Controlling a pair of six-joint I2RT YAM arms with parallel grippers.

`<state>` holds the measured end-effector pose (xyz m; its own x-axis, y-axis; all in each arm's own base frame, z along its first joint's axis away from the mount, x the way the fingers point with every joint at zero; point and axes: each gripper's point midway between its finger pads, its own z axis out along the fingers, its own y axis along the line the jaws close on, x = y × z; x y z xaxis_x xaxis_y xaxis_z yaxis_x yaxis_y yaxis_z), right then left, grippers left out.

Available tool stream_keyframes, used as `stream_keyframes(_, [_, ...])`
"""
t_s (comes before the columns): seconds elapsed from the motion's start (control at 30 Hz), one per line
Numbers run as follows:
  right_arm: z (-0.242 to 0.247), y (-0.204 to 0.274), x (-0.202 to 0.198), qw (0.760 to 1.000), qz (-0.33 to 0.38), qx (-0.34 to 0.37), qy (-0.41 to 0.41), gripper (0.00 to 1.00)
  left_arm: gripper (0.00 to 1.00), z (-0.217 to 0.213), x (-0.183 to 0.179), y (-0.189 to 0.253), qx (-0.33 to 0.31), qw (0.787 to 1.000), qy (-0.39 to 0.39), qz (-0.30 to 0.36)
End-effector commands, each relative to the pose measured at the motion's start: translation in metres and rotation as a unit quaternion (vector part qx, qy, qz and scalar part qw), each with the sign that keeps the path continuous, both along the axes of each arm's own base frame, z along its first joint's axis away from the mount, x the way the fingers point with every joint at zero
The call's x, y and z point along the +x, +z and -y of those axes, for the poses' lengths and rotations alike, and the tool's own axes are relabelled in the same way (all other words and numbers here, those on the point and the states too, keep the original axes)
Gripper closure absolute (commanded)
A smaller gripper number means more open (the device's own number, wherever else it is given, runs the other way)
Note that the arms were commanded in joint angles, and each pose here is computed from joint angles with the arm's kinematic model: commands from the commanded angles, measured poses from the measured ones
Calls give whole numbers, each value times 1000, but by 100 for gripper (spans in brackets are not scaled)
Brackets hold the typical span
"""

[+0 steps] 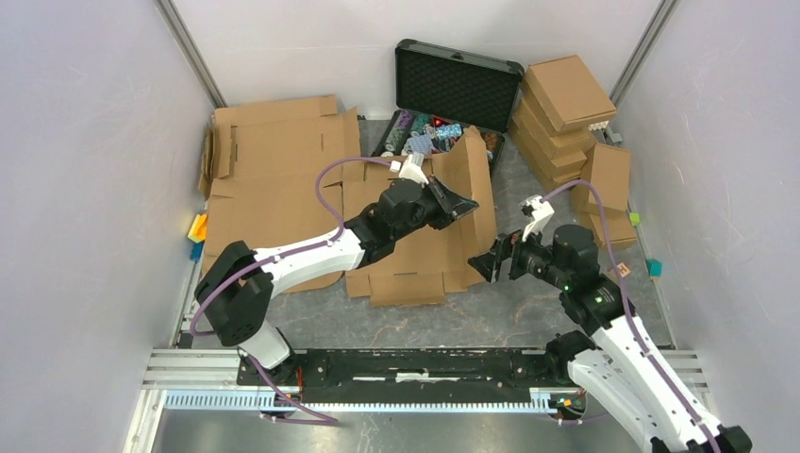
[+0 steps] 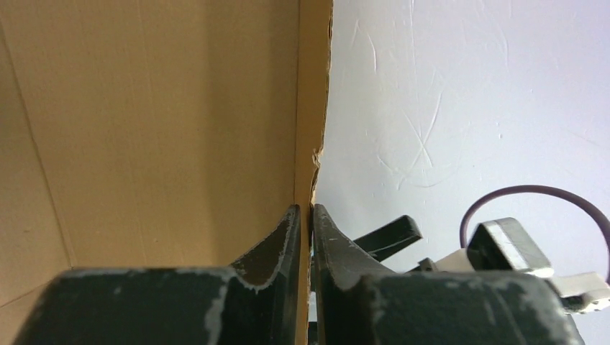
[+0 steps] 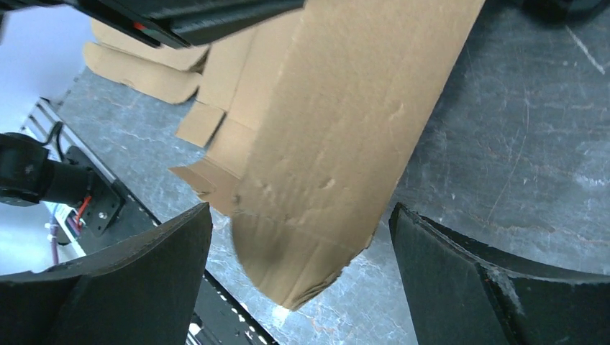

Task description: Fold the paper box

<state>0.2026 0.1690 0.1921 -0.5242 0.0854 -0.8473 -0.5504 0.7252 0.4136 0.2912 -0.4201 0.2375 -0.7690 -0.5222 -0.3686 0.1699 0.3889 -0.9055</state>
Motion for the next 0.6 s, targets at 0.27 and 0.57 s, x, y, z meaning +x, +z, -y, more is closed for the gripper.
stream_keyframes(0.27, [4, 7, 36, 992, 40, -89, -75, 2, 33, -13, 15, 45, -14, 998, 22, 53])
stream_keyframes(0.57, [18, 16, 44, 986, 69, -94, -117, 17, 26, -106, 23, 13, 115, 992, 1, 57])
